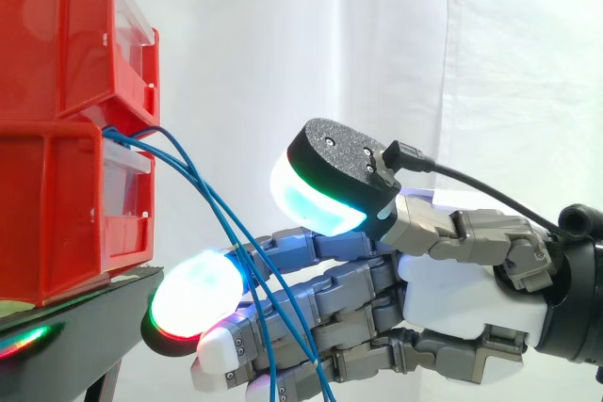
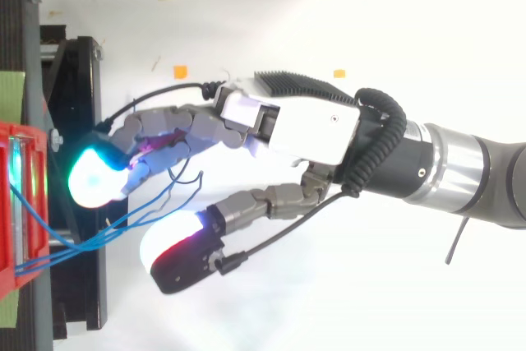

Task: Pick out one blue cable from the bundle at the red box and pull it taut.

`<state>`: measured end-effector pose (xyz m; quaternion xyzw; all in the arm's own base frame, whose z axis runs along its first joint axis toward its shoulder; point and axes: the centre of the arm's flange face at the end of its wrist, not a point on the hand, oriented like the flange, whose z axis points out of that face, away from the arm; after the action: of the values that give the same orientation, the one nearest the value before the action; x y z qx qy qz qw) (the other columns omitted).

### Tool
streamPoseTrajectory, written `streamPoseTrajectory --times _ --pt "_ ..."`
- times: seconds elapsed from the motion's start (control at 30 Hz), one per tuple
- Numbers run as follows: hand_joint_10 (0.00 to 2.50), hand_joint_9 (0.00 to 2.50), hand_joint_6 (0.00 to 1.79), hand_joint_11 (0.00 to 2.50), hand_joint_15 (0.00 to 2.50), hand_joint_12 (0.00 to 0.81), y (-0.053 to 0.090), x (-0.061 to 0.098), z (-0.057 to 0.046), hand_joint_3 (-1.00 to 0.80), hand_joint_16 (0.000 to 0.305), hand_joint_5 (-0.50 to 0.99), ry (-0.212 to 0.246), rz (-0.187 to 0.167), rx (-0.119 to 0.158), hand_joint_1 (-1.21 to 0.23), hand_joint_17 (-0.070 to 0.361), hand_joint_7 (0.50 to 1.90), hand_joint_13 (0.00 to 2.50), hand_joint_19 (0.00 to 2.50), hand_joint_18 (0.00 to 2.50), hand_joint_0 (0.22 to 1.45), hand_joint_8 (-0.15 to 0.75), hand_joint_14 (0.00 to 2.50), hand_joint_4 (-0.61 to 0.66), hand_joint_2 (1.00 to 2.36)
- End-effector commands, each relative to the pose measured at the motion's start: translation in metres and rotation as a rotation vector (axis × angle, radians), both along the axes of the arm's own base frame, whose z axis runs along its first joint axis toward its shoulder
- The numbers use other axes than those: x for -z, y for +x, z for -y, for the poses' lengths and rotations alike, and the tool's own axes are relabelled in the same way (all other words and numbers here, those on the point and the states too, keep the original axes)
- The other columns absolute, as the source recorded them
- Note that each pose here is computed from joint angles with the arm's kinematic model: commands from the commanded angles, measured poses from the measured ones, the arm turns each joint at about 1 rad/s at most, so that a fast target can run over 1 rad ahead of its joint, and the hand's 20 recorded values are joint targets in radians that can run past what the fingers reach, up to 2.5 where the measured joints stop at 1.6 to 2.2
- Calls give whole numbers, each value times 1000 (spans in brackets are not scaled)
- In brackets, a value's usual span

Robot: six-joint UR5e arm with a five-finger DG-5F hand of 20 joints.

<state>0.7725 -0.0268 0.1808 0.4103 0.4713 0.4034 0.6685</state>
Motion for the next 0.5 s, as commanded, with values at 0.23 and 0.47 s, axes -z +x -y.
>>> streamPoseTrajectory --times 0.23,0.47 --pt "13 785 503 298 238 406 1 0 -3 -436 60 -136 35 9 -57 -585 134 857 566 559 472 599 306 10 323 1004" --pt "11 791 503 302 240 406 1 1 2 -422 60 -127 38 7 -74 -581 134 900 571 561 474 604 307 10 318 1006"
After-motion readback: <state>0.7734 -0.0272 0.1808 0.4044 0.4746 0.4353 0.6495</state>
